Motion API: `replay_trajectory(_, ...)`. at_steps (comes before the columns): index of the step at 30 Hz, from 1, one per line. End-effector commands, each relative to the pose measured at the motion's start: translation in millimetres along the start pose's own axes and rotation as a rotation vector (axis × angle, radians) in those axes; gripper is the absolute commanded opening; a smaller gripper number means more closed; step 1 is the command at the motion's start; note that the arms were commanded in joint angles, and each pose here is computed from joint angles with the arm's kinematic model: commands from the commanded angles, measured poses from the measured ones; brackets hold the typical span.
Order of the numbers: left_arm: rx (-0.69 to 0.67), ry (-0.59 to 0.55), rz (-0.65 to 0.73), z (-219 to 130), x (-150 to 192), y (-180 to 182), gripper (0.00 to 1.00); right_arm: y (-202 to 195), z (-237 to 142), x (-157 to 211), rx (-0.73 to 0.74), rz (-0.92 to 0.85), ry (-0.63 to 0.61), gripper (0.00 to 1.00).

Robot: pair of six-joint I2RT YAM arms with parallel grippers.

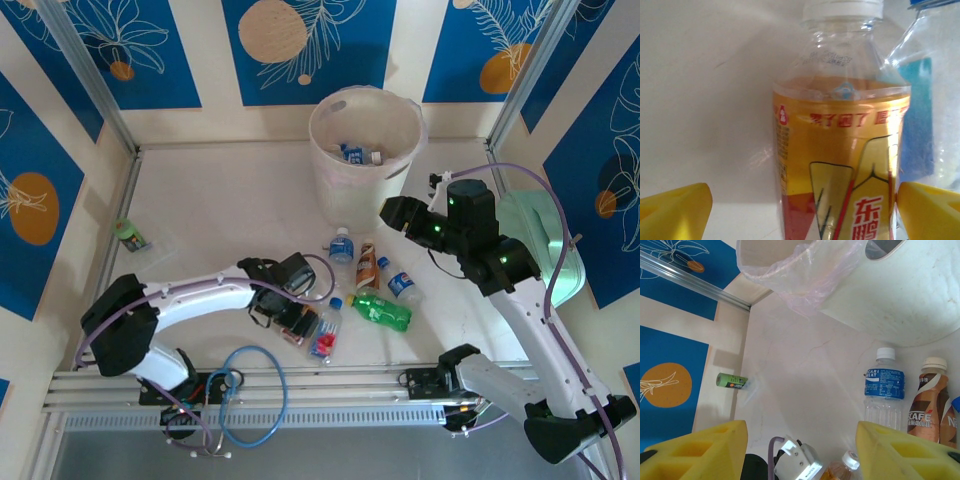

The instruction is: Put the plastic bottles in the bin

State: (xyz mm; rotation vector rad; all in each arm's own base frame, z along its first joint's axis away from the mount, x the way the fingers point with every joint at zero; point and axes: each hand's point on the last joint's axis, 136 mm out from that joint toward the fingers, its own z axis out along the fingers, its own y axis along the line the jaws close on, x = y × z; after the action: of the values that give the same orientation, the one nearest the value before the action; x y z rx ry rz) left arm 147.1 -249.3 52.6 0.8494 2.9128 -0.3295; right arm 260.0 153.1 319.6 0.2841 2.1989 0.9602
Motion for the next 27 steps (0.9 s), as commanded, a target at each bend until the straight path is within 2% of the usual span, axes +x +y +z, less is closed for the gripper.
replay_trajectory(1,-0.075,0.040,-0.018,4.1,5.5,10.7,0.94,4.8,-7.8,-2.4,-0.010,0.010,-0.017,0.60)
replay_trajectory(3,-0.138,0.056,-0.056,4.5,7.5,23.8,0.92,5.0,-8.0,-2.5,-0.010,0.007,-0.017,0.60)
replay_trajectory(7,-0.145,0.054,-0.105,1.9,5.1,32.5,0.88,5.6,-10.3,-3.5,-0.010,0.001,-0.022,0.60)
replay_trajectory(11,-0.106,0.004,-0.073,-3.5,-4.7,25.2,0.88,4.9,-9.6,-3.3,-0.007,0.001,-0.021,0.60)
replay_trajectory(15,-0.118,0.010,-0.031,-0.9,-13.0,24.2,0.89,5.7,-9.5,-2.3,-0.014,0.002,-0.019,0.60)
replay_trajectory(21,-0.190,-0.037,0.044,-11.0,-31.7,32.3,1.00,3.4,-12.5,-1.1,-0.004,0.001,-0.021,0.60)
replay_trajectory(27,-0.265,-0.040,0.129,-15.1,-43.7,41.5,1.00,3.7,-13.4,-1.3,-0.008,0.005,-0.023,0.61)
